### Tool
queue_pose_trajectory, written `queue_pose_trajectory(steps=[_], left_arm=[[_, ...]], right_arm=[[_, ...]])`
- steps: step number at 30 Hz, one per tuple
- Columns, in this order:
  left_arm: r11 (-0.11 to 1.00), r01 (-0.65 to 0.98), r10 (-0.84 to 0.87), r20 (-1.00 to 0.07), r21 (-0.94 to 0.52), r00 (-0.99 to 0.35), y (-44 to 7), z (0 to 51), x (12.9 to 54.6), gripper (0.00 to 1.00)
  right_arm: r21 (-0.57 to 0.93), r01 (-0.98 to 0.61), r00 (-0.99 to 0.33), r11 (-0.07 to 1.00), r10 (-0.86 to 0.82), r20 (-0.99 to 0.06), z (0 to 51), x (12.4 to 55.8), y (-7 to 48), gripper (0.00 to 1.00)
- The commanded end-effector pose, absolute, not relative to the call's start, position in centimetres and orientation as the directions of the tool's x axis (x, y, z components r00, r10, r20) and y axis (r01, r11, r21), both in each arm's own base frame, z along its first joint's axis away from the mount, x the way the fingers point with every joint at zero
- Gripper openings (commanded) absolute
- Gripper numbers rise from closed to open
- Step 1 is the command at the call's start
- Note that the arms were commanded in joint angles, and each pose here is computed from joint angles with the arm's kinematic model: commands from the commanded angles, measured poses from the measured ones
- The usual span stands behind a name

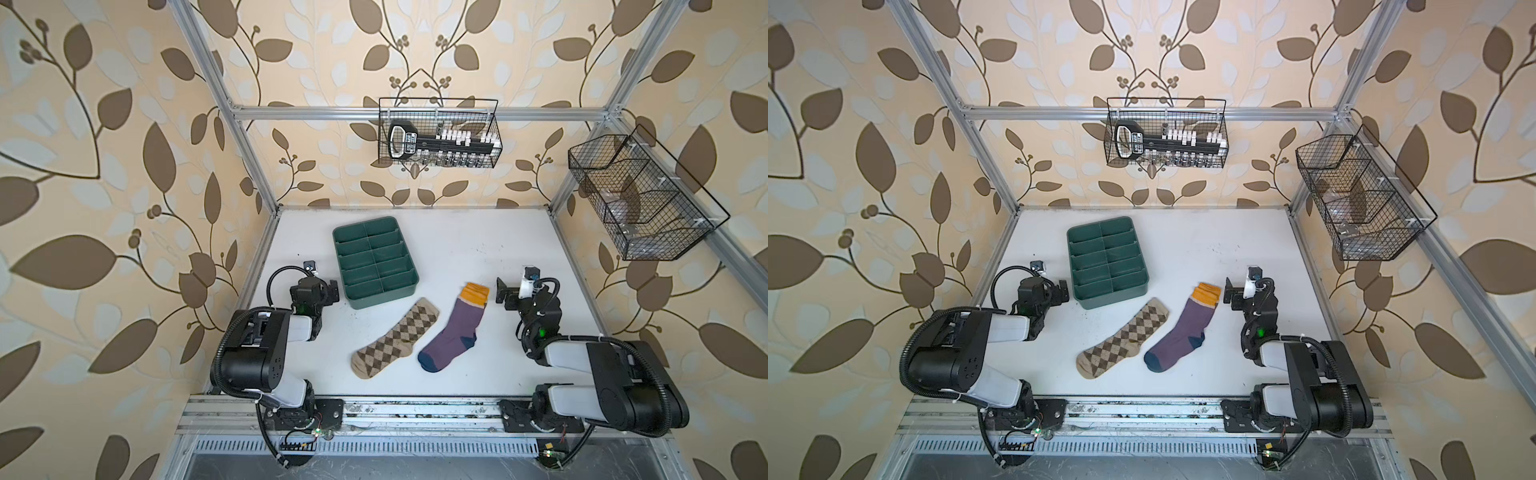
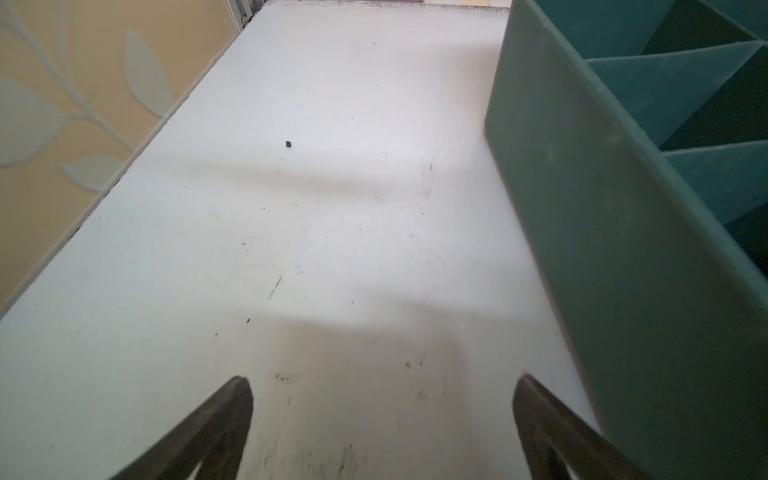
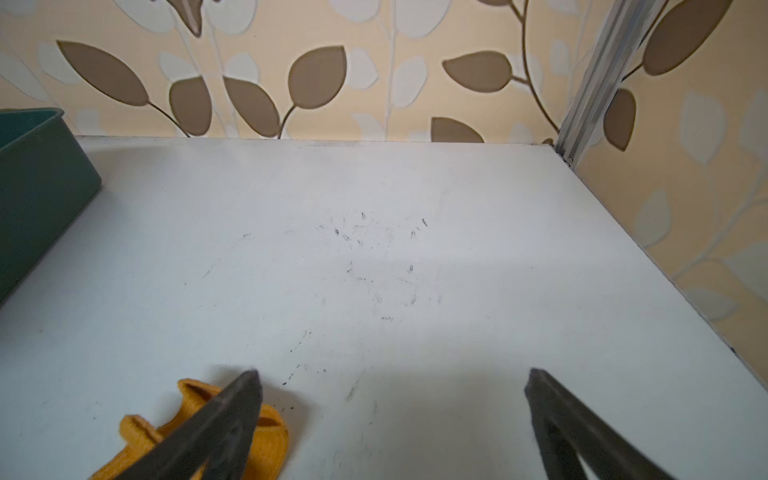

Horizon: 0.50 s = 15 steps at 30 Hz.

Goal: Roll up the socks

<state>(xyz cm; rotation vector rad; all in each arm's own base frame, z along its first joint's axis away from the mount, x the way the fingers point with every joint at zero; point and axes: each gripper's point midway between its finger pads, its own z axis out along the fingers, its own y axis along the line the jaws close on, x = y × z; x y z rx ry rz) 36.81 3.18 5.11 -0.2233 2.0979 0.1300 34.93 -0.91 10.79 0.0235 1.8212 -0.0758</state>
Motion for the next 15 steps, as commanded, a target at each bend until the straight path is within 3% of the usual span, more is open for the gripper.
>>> queue_pose_trajectory(steps=[1,15], left_arm=[[0.975,-0.221,-0.116,-0.901,-0.023,-0.418,3.33,7.71,38.18,0.99],[0.975,-0.221,-0.116,-0.9,-0.022,-0.42,3.32,7.67,38.16,0.99]], right_arm=[[-0.038,0.062,-0.225,0.997,-0.023,-0.974,11.67,35.42,-0.91,1.0],[-0.036,0.062,-0.224,0.997,-0.021,-0.974,11.7,35.46,-0.92,1.0]])
